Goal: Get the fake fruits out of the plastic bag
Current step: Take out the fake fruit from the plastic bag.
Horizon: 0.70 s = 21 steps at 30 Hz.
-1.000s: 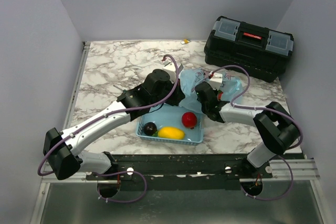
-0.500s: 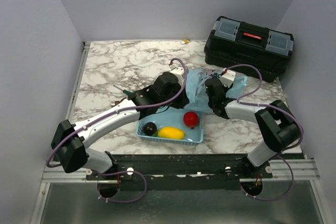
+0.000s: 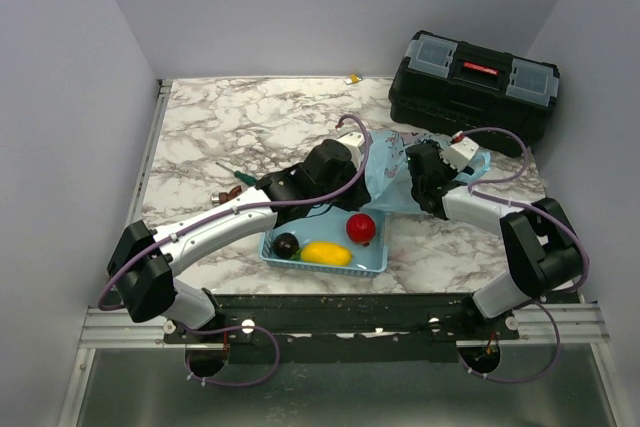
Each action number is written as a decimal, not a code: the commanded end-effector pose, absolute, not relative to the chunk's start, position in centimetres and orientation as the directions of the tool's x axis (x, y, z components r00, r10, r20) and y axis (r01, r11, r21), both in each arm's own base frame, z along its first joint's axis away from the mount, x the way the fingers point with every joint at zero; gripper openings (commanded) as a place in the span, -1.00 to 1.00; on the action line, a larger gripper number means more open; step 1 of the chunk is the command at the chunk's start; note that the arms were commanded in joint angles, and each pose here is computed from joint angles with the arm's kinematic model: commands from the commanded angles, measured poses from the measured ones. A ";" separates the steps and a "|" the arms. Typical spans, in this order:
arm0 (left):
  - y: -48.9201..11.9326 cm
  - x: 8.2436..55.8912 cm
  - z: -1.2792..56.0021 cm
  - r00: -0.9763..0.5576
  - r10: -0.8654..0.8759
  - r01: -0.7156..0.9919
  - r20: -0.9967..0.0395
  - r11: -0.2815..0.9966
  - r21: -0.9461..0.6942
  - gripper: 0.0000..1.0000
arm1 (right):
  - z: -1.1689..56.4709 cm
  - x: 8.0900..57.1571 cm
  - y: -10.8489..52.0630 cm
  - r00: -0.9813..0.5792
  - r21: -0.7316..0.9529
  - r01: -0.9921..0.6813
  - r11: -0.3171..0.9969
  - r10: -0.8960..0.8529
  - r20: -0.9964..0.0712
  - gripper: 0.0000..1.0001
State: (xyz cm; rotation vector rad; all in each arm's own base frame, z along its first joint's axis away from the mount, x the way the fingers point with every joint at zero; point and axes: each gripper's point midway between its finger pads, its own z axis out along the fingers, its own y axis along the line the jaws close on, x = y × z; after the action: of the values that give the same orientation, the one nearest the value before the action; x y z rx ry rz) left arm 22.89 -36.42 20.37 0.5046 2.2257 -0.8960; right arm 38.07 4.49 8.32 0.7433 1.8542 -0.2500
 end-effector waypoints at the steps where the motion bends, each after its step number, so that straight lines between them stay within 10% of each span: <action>1: -37.4 22.7 22.0 -0.687 0.088 0.586 -0.721 0.654 -0.479 -1.00 | 5.3 36.4 2.4 -0.300 0.102 0.695 0.712 0.415 -0.859 0.68; 21: -37.4 22.2 22.3 -0.699 0.076 0.578 -0.711 0.645 -0.500 -1.00 | 2.9 37.3 3.4 -0.473 0.011 0.640 0.768 0.405 -0.782 0.51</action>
State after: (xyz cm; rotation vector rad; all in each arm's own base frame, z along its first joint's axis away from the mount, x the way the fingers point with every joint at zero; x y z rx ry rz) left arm 23.13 -36.83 21.33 0.4920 2.2015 -0.9188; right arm 36.81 3.24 3.35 0.7965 2.0893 -0.3489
